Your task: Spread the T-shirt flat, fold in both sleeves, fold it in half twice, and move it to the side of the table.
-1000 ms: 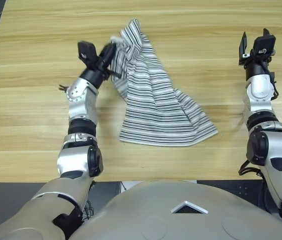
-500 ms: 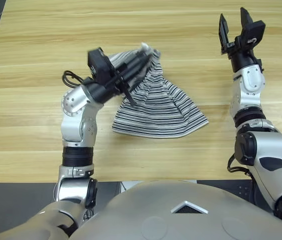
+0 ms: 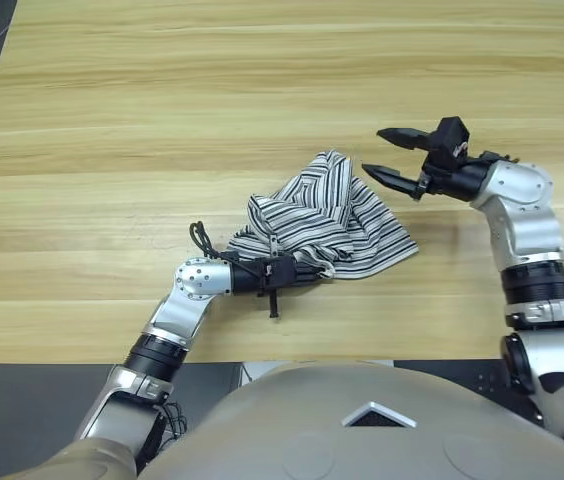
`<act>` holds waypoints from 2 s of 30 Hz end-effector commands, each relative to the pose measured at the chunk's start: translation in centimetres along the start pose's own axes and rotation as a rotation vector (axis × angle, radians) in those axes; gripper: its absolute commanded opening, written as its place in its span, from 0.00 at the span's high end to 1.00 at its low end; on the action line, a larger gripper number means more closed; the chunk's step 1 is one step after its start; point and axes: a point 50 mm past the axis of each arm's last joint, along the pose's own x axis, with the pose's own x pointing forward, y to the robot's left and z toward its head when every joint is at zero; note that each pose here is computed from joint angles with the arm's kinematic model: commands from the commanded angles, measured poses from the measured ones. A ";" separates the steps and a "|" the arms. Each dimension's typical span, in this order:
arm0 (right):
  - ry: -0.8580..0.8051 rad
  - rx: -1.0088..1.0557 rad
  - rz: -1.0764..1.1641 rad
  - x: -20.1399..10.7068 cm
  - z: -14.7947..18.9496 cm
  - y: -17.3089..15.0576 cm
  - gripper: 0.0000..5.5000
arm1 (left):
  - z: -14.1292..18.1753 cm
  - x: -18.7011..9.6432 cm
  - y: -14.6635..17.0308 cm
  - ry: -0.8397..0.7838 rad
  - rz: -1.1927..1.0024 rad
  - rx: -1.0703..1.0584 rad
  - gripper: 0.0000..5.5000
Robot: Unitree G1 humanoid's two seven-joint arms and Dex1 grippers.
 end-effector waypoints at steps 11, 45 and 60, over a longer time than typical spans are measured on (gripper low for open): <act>0.204 -0.070 0.358 0.8 -0.2 7.0 0.48 | -1.7 -0.9 -1.5 0.092 0.032 -0.076 0.98; 0.393 -0.585 -0.169 4.7 -4.4 -0.7 0.48 | -2.4 -1.0 -1.4 0.093 0.032 -0.053 0.98; 0.089 -0.223 -0.449 2.6 -1.1 -3.7 0.48 | -2.4 -0.9 -1.3 0.096 0.025 -0.050 0.98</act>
